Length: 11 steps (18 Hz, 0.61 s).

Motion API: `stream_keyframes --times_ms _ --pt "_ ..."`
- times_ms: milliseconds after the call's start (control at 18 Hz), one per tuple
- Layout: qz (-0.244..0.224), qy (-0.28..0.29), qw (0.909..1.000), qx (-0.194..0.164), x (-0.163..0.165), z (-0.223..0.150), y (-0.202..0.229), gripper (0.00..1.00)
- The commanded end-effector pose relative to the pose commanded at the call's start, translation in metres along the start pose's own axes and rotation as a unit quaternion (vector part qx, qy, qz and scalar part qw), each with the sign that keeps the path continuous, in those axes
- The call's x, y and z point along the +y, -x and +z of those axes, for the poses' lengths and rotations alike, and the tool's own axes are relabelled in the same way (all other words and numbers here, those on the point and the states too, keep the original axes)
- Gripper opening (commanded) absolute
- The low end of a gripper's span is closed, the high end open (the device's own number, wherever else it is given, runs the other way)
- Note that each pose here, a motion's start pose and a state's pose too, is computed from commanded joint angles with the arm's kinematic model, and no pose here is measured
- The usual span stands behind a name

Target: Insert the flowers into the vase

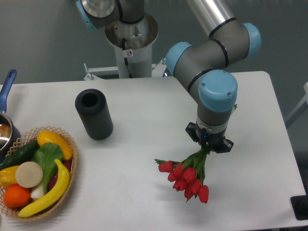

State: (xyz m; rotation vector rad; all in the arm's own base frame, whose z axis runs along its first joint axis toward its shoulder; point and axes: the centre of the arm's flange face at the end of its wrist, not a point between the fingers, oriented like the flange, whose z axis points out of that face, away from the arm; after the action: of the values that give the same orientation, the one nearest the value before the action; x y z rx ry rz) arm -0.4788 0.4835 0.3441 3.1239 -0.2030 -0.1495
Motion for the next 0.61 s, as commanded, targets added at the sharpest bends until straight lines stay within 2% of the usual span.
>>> stream_keyframes --times_ms 111,611 --pt "0.000 0.000 1.0000 0.000 0.0000 0.0000 0.0000 0.21" --pt "-0.004 -0.013 0.9999 -0.006 -0.0014 -0.0082 0.0066 0.21"
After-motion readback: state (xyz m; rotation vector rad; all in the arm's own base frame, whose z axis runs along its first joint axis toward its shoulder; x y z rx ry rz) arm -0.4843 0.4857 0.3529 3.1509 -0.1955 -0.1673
